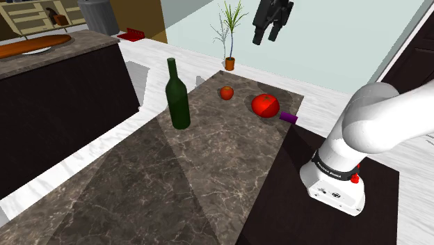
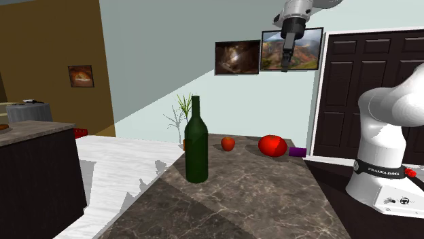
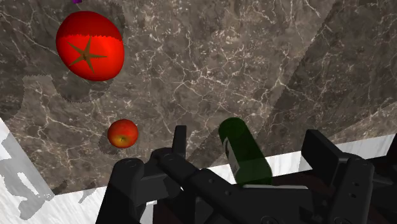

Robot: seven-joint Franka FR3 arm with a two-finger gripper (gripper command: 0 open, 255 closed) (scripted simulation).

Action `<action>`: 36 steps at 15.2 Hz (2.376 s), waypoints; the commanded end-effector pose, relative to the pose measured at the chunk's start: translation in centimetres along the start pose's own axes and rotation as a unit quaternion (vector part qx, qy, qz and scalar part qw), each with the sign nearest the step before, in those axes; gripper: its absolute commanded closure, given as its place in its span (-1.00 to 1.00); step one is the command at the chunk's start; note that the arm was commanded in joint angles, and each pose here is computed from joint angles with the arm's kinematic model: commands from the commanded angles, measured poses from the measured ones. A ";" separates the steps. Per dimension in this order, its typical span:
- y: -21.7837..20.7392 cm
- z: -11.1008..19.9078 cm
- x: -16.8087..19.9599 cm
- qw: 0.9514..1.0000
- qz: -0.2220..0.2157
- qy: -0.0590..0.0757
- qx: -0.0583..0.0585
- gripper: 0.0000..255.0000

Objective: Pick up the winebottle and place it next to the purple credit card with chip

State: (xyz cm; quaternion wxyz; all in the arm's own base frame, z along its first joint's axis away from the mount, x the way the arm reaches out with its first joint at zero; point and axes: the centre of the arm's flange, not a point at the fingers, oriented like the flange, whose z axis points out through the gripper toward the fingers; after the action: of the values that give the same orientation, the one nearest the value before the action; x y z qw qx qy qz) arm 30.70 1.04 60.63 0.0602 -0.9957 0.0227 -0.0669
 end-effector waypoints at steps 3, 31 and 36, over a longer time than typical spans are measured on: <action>-0.9 1.1 2.3 1.000 -0.011 -0.001 -0.003 -1.00; -13.9 16.3 27.3 0.990 -0.132 -0.010 -0.041 -1.00; -13.8 18.2 27.3 0.990 -0.132 -0.010 -0.041 -1.00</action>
State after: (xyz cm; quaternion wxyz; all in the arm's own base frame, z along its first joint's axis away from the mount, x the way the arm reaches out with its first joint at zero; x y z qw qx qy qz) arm 60.71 15.35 48.16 0.0105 -0.9922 -0.1072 -0.0630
